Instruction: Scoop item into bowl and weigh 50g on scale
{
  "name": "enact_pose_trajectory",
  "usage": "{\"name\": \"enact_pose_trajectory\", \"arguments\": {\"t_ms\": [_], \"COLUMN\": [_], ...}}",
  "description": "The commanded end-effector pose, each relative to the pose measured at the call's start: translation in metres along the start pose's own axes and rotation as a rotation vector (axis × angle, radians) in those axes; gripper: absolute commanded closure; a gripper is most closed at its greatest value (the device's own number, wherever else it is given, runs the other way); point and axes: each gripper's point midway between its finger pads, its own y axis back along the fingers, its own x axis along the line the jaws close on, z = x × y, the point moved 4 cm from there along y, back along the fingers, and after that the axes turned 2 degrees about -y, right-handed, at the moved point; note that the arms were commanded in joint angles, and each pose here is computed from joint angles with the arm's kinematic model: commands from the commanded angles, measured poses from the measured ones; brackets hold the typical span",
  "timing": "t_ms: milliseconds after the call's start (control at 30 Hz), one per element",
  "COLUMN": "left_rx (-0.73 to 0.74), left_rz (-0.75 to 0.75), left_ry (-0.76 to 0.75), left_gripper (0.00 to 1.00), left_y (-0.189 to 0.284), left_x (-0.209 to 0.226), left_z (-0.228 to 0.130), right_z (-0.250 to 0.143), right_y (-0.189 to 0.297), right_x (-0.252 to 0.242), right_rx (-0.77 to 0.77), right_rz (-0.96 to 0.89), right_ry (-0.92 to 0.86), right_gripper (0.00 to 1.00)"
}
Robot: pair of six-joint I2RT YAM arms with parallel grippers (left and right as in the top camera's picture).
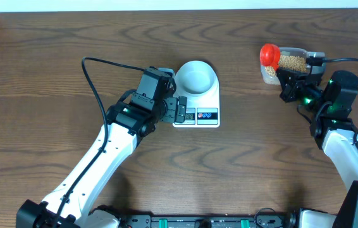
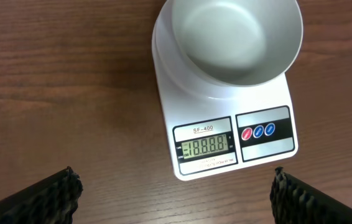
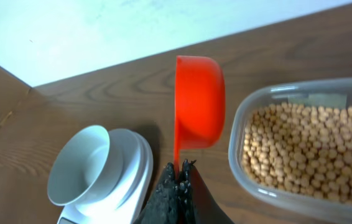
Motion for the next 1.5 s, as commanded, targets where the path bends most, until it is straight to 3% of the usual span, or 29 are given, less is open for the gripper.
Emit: {"name": "enact_pose_trajectory", "arguments": {"t_ms": [0,167,433,1033,1467], "left_rx": [0.010,0.031,0.045,-0.013,-0.056], "left_rz": [-0.009,-0.163,-0.313,-0.307,-0.301], "left_ry": [-0.155,-0.354,-0.421,-0.402,-0.468], "left_gripper": [0.01,0.01,0.01,0.00,0.00], "left_y": [0.001,0.009,0.046,0.055,0.055], "left_x": [-0.001,-0.015,0.002,0.011,0.011], "left_z": [0.000,-0.006,-0.010,-0.001,0.006], "right_z": [0.008,0.012,0.010,0.010,0.010], "right_y": [-0.001,-0.001,-0.004,-0.004,-0.004], "right_x": [0.002,0.004,0.009,0.009,0.009], "right_rx": [-0.027,-0.046,-0.038,-0.038,-0.038], "right_rz": [0.009,0.014,0.028,0.028,0.028], "right_ry": [0.039,0.054,0.059,0.059,0.059], "right_gripper": [0.99,0.99,0.99,0.99,0.99]}}
